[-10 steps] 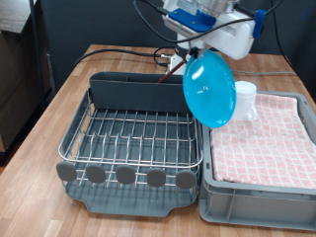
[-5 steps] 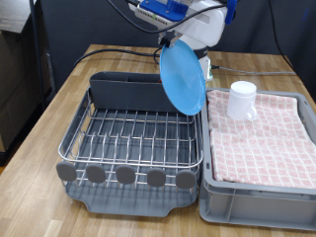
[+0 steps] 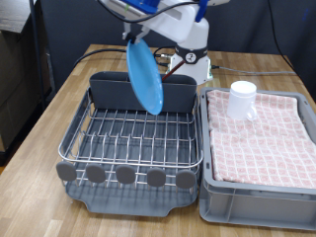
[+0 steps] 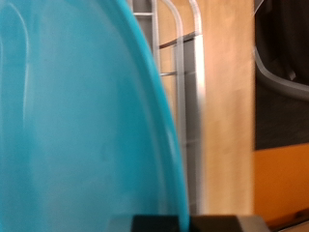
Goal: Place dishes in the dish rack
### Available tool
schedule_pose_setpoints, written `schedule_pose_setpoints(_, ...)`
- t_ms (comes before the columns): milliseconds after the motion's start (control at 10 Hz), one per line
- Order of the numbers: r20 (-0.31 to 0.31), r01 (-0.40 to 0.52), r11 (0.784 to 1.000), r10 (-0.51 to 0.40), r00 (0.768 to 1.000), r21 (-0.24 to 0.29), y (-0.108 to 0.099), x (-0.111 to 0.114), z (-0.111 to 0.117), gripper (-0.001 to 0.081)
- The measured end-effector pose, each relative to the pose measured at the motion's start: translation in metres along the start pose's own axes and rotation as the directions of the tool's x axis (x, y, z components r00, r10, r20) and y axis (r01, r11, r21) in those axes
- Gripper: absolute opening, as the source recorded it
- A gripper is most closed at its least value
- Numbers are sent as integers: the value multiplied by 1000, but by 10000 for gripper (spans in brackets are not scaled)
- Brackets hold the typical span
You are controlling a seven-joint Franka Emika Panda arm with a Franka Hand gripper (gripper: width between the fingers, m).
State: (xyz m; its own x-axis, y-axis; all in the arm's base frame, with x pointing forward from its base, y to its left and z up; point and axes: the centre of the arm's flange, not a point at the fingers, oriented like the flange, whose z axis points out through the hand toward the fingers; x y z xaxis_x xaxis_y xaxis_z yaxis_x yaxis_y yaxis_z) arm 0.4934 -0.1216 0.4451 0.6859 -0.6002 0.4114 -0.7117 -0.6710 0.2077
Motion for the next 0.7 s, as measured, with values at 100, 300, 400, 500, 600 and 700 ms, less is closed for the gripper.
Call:
schedule_pose_setpoints(100, -31, 42, 999, -42, 999, -4, 11, 10, 6, 19)
schedule_pose_setpoints(300, -117, 162, 987, -159, 980, 20, 20, 25, 12, 19)
schedule_pose_setpoints(400, -101, 140, 990, -138, 985, 13, 21, 23, 14, 19)
schedule_pose_setpoints(500, -99, 136, 991, -134, 986, 12, 21, 23, 14, 19)
schedule_pose_setpoints(600, -108, 141, 990, -139, 984, 14, 21, 25, 15, 19)
schedule_pose_setpoints(700, -115, 151, 989, -149, 982, 3, 22, 26, 20, 19)
